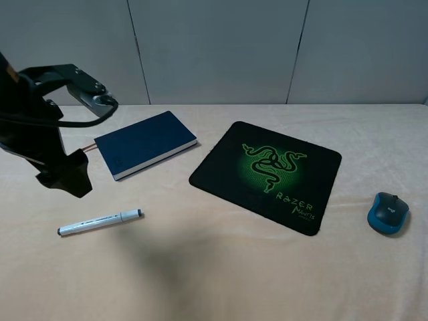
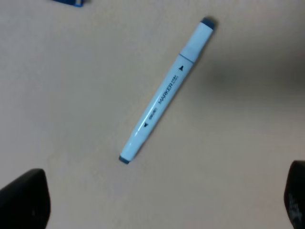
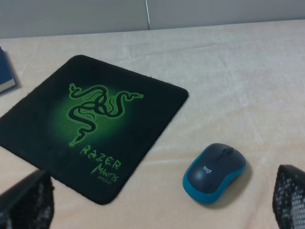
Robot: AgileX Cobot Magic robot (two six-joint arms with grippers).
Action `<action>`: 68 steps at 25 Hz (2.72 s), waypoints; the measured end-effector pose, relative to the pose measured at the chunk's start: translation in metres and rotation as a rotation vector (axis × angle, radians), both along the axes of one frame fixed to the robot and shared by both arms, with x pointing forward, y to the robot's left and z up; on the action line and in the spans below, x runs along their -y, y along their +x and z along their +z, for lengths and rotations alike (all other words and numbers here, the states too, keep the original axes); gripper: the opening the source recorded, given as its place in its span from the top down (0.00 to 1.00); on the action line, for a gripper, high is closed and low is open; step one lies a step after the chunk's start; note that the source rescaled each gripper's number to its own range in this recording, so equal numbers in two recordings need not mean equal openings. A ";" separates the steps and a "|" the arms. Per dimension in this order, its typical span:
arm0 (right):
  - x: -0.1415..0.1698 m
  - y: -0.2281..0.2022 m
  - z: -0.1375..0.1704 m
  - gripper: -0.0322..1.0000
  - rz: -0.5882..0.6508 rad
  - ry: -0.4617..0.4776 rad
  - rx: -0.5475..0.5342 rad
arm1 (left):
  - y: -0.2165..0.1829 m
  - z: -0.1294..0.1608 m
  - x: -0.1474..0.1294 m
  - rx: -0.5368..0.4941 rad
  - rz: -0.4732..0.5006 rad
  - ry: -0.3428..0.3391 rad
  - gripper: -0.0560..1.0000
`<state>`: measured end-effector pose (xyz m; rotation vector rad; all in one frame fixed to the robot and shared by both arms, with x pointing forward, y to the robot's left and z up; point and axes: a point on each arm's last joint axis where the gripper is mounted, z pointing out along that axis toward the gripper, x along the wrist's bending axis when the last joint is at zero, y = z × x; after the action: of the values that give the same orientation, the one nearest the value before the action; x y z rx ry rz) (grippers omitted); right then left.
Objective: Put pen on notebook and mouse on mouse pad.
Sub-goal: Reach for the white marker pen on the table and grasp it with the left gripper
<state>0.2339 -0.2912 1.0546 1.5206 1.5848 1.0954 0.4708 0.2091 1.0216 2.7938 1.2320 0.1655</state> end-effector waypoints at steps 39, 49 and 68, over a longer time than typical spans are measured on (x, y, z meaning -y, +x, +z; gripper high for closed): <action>0.001 0.000 0.000 0.00 -0.005 -0.007 0.000 | 0.040 -0.132 0.013 -0.144 -0.268 0.110 0.07; 0.001 0.000 0.000 0.00 -0.005 -0.008 0.000 | 0.039 -0.144 0.012 -0.182 -0.272 0.122 0.13; 0.001 0.000 0.000 0.00 -0.005 -0.008 0.000 | 0.039 -0.144 0.012 -0.182 -0.273 0.122 0.94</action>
<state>0.2340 -0.2920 1.0545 1.5184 1.5822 1.0848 0.5096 0.1968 0.8780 3.1048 0.8815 -0.0339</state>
